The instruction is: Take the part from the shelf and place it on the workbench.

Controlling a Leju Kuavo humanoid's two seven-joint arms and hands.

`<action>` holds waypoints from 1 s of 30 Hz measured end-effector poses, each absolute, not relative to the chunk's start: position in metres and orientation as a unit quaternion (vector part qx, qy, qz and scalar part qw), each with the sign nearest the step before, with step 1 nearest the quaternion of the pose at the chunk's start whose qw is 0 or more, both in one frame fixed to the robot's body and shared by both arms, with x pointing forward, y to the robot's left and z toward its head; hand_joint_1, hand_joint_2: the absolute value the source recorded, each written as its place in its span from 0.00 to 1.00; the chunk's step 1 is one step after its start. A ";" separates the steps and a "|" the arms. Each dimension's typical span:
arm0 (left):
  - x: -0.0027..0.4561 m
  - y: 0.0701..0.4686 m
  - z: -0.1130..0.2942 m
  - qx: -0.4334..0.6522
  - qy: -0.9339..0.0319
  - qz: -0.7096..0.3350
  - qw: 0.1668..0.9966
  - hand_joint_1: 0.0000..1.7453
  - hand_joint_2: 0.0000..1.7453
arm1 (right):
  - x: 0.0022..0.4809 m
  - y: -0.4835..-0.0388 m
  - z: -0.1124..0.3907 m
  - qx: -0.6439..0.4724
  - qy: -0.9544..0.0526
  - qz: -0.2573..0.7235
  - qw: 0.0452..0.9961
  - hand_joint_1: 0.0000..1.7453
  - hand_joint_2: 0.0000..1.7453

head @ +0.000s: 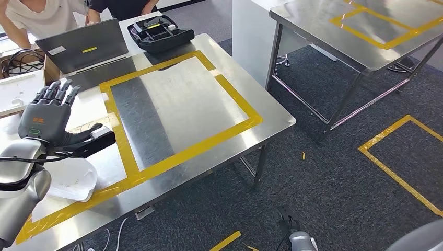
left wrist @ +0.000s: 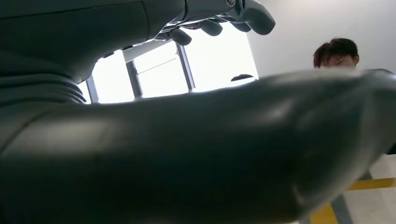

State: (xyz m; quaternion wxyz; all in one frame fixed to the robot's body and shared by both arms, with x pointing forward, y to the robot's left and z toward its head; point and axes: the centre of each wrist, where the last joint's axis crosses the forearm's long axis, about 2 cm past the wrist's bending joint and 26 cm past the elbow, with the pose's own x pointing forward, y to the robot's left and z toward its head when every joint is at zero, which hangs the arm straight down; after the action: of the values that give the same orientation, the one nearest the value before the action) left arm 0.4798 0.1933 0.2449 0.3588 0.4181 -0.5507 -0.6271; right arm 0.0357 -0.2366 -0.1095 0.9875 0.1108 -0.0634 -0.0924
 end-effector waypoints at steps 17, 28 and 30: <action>0.485 0.208 0.253 0.447 -0.533 -0.626 0.351 0.00 0.00 | 0.035 -0.233 -0.109 0.113 -0.068 -0.100 0.986 0.00 0.00; 0.489 0.227 0.255 0.466 -0.523 -0.623 0.348 0.00 0.00 | 0.036 -0.236 -0.109 0.109 -0.064 -0.101 0.987 0.00 0.00; 0.492 0.236 0.261 0.478 -0.519 -0.620 0.343 0.00 0.00 | 0.035 -0.236 -0.110 0.108 -0.059 -0.103 0.987 0.00 0.00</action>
State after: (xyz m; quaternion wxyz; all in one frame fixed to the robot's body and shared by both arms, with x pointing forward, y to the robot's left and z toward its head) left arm 0.4917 0.2362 0.2608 0.3428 0.4782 -0.5189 -0.6201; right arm 0.0351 -0.2359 -0.1095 0.9870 0.1081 -0.0588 -0.1030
